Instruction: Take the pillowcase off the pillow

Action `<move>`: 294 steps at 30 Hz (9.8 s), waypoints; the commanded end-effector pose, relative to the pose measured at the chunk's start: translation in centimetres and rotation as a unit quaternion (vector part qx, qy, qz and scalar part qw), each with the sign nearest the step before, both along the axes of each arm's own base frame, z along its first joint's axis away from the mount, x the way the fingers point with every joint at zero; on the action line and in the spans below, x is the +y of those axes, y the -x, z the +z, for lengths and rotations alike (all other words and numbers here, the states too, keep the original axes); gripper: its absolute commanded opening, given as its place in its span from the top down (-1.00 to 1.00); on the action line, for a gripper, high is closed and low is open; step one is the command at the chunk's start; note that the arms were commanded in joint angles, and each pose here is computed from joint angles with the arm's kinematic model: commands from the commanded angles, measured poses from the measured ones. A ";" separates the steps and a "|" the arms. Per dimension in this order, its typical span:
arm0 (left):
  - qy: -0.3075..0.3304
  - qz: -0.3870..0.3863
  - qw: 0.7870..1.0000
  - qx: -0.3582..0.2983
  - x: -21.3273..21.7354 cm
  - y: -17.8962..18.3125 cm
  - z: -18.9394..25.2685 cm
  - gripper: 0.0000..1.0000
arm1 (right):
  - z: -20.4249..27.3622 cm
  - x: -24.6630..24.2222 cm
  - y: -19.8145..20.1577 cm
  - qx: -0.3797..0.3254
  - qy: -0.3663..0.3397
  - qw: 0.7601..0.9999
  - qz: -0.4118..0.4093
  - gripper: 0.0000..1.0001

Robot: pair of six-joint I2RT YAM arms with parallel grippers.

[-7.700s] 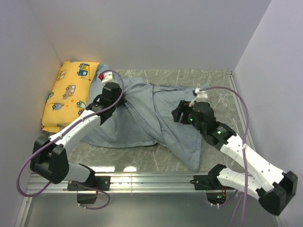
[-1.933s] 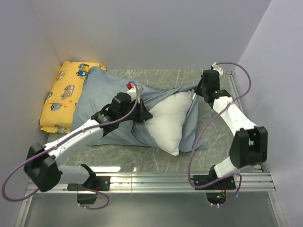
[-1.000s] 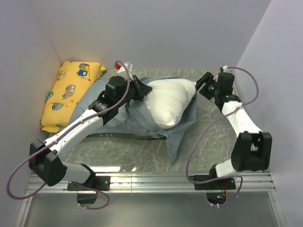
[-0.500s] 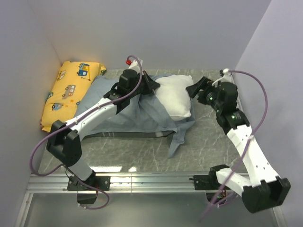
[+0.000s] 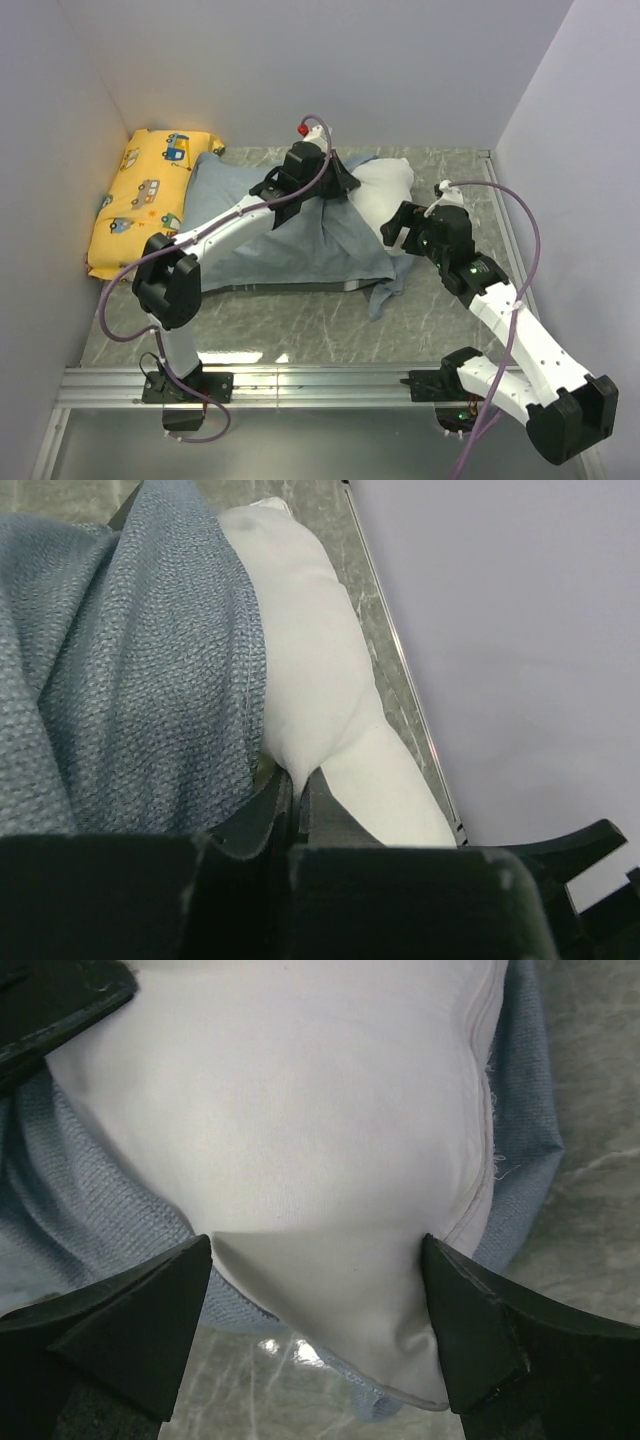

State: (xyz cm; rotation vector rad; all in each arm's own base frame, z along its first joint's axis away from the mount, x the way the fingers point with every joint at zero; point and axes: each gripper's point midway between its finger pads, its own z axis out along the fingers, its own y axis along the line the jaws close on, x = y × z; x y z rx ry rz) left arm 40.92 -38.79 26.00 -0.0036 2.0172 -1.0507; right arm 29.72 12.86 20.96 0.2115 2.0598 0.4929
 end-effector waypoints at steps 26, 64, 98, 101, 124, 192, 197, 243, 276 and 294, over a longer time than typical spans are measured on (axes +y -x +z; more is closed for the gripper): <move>-0.132 0.141 0.978 -0.085 12.0 7.7 5.1 -0.70 | 7.8 -2.3 -3.6 -0.063 0.045 0.994 -0.080 1.00; -0.178 0.277 0.944 0.035 27.6 4.1 -4.0 0.99 | 13.3 -5.7 -2.8 -0.096 0.012 0.993 -0.073 1.00; -0.110 0.170 0.979 0.034 20.9 12.3 -7.3 0.99 | -10.9 -0.2 -10.1 0.130 0.042 0.989 -0.055 0.58; -0.108 0.165 0.980 0.004 20.6 11.6 -3.8 0.82 | -9.1 0.3 -9.9 0.082 0.025 0.995 -0.053 1.00; -0.186 -0.084 0.979 -0.025 6.6 -0.8 1.4 -0.71 | 7.3 3.3 -4.0 -0.203 0.051 0.978 0.002 1.00; -0.130 0.160 0.978 -0.039 21.3 5.9 1.7 -0.69 | 7.8 -3.4 -5.4 -0.070 0.088 0.989 -0.101 -0.61; -0.100 0.130 0.986 -0.022 18.6 11.6 -2.5 -0.70 | 8.5 -1.3 -2.1 -0.069 0.116 0.989 -0.056 -0.66; -0.089 0.159 0.979 -0.092 20.0 1.4 11.0 0.99 | -1.4 8.2 -11.2 0.121 0.019 0.984 0.127 0.82; -0.141 0.038 0.980 -0.136 15.4 -0.2 8.9 -0.74 | 9.5 0.3 -2.9 -0.073 0.013 0.997 -0.005 -0.50; -0.368 0.052 0.925 -0.078 10.2 5.5 -2.6 0.00 | 5.7 -0.6 -1.0 -0.054 0.023 0.998 -0.007 -0.52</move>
